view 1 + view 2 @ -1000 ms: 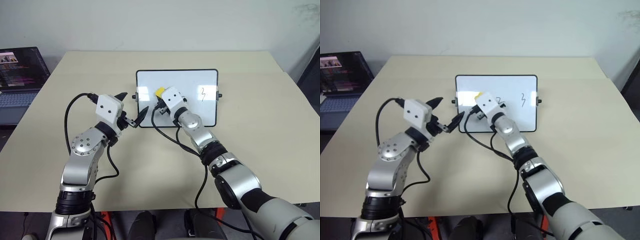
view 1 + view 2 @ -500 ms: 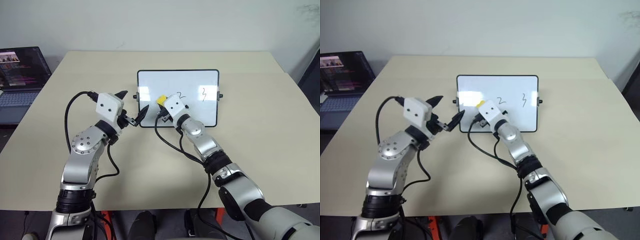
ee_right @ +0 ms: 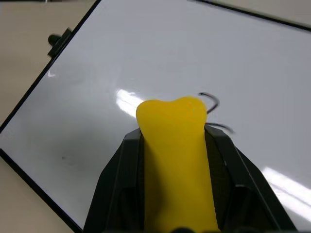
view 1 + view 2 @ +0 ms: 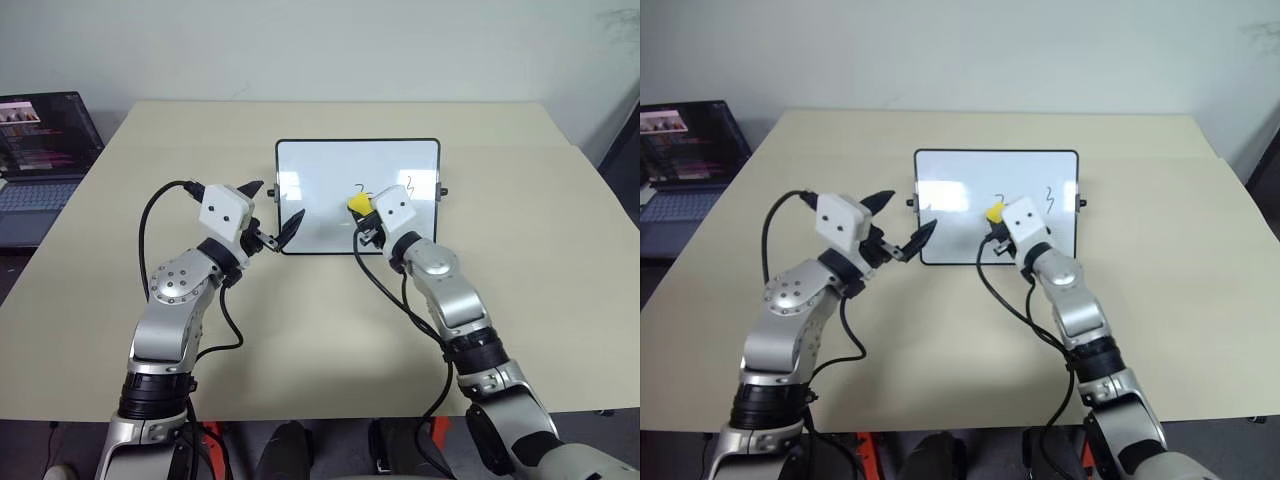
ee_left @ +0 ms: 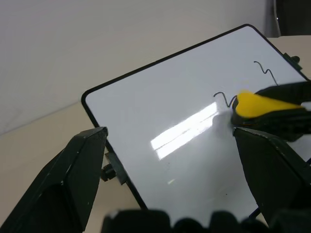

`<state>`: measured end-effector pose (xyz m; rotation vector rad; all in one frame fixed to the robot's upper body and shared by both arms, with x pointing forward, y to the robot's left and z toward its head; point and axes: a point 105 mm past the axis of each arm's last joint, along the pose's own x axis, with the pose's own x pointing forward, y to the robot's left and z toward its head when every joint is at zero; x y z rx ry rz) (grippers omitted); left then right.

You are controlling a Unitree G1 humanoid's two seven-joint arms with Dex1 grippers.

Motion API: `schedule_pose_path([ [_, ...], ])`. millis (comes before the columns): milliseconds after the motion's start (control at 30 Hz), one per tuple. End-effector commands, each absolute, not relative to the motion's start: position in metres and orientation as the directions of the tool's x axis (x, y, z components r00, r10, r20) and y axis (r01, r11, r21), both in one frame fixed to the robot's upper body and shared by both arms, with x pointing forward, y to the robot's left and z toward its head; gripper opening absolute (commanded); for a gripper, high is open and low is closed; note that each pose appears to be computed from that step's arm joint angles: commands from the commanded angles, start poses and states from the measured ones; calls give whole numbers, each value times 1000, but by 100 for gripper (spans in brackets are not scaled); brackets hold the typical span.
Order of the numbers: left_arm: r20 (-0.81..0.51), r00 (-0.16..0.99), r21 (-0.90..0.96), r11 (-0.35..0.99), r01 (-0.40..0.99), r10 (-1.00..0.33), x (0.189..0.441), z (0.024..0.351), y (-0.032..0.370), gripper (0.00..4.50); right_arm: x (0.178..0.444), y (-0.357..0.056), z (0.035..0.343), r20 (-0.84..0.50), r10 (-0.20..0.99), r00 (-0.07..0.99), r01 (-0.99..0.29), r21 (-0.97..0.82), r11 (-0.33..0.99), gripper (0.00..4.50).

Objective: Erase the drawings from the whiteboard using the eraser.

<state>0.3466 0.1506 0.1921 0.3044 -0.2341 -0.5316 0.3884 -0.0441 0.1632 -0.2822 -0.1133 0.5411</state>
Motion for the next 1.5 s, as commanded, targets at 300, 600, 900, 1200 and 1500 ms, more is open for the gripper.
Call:
schedule_pose_path([
  [300, 153, 790, 358, 778, 516, -594, 342, 199, 137, 450, 382, -58, 176, 34, 487, 873, -461, -270, 845, 130],
  [600, 148, 786, 357, 774, 524, -600, 342, 198, 135, 450, 384, -58, 177, 39, 478, 878, -451, -272, 850, 130],
  [900, 148, 786, 358, 773, 524, -600, 343, 199, 136, 450, 392, -60, 189, 87, 444, 892, -407, -275, 871, 130],
  [1200, 146, 783, 361, 769, 527, -604, 345, 200, 135, 450, 420, -68, 218, 195, 397, 897, -330, -305, 893, 130],
  [1500, 145, 782, 365, 767, 527, -607, 344, 201, 134, 450, 443, -56, 224, 226, 420, 879, -329, -349, 877, 130],
])
